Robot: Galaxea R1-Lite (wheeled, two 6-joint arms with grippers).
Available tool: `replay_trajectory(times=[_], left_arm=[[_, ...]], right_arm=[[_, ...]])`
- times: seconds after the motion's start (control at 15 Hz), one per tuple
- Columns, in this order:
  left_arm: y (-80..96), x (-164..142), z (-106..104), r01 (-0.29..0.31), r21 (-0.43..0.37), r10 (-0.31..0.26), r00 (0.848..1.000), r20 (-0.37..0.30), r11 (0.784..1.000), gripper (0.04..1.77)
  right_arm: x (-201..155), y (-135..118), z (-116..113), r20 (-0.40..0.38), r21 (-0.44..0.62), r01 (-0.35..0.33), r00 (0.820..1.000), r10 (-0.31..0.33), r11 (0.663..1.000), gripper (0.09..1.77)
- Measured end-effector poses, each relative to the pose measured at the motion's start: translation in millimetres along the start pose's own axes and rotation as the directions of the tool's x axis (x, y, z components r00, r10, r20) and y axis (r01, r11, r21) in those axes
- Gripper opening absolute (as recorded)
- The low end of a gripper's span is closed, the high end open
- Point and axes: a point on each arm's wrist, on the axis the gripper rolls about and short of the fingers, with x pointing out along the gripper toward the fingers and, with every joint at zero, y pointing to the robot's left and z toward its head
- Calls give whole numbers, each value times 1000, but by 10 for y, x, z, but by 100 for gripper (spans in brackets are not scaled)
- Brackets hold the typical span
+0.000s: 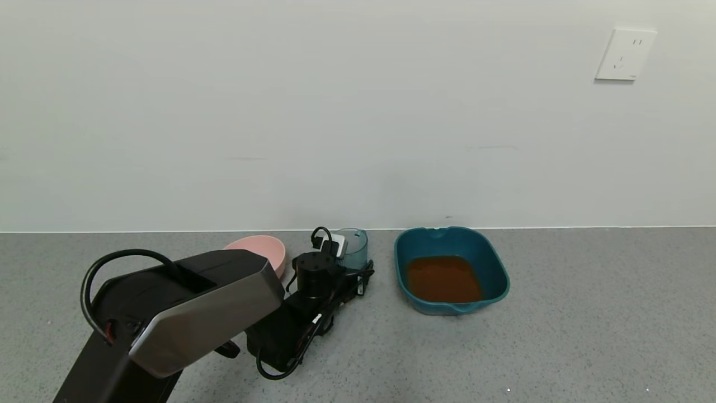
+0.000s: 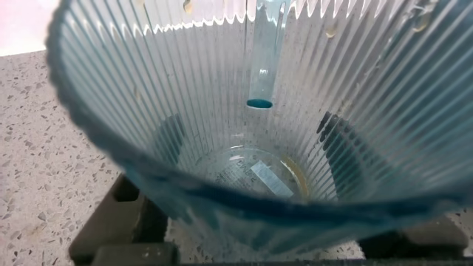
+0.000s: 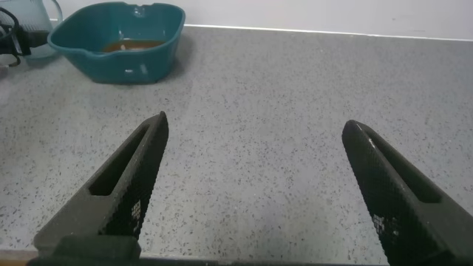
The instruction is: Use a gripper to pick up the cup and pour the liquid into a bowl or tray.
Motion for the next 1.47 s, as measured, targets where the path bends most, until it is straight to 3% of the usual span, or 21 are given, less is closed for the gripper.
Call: replay_trajectory(times=[0.4,0.93,1.2,1.47], left_arm=[[1,-8,16,-2,-3,2,1000,15,1000,156],[17,-123,153,8,1,-8,1000,5,1000,166],[51,-289,401,6,7,-6,1000,3,1000,168],[77,-538,846,4,8,-4,1000,7,1000,169]], right_arm=[[0,0,0,0,0,0,1000,0,1000,171],[0,0,0,0,0,0,1000,0,1000,171],[0,0,0,0,0,0,1000,0,1000,171],[0,0,0,0,0,0,1000,0,1000,171]])
